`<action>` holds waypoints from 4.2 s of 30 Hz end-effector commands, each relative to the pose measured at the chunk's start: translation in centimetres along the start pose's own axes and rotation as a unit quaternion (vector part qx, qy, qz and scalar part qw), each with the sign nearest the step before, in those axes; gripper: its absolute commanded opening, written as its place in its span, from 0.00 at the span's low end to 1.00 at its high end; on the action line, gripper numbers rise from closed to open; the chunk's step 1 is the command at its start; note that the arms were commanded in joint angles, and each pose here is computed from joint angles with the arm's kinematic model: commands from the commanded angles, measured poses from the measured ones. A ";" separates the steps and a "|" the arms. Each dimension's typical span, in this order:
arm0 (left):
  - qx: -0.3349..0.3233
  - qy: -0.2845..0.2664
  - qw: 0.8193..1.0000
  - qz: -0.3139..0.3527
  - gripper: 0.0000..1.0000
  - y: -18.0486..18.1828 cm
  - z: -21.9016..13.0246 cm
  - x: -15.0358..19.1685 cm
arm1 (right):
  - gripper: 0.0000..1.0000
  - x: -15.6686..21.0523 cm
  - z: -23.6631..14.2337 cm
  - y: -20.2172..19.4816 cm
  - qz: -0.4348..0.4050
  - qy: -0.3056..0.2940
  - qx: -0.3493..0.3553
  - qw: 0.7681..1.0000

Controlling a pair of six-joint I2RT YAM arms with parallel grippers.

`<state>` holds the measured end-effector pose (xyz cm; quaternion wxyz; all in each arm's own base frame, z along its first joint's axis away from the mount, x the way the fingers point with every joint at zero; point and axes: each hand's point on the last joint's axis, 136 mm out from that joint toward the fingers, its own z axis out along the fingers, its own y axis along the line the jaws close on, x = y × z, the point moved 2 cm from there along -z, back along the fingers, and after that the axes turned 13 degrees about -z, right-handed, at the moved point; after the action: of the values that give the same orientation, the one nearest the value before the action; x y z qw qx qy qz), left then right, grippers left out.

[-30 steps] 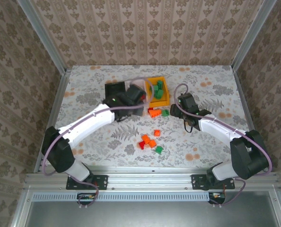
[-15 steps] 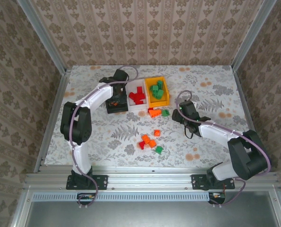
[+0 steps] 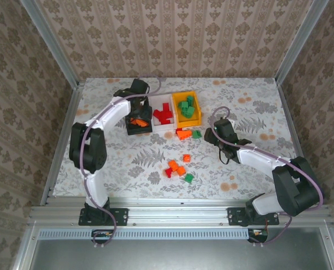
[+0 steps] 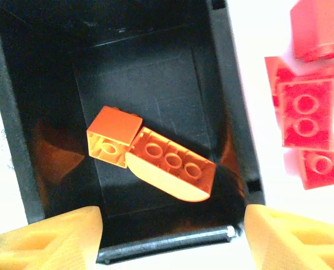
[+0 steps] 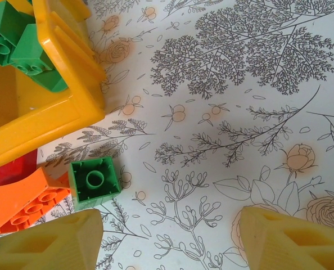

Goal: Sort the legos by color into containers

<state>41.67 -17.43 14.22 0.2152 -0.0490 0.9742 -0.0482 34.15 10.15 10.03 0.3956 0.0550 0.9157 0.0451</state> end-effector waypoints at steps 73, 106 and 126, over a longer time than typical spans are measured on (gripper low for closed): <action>0.035 -0.036 0.998 0.024 0.22 -3.0 -5.2 5.5 | 1.00 0.3 0.9 7.3 -0.022 0.007 -0.190 0.981; 0.139 -0.001 0.989 0.052 0.70 -8.1 -3.7 5.0 | 1.00 -0.2 0.2 4.9 -0.032 -0.014 -0.105 0.994; 0.198 0.025 0.968 0.153 0.72 -17.2 3.0 11.0 | 1.00 -0.4 -0.3 4.3 -0.027 -0.027 -0.093 0.995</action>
<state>33.40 -35.27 8.01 0.1777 0.1301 0.9538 -0.2043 34.91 14.90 10.78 0.4191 -0.0100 0.8986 0.1295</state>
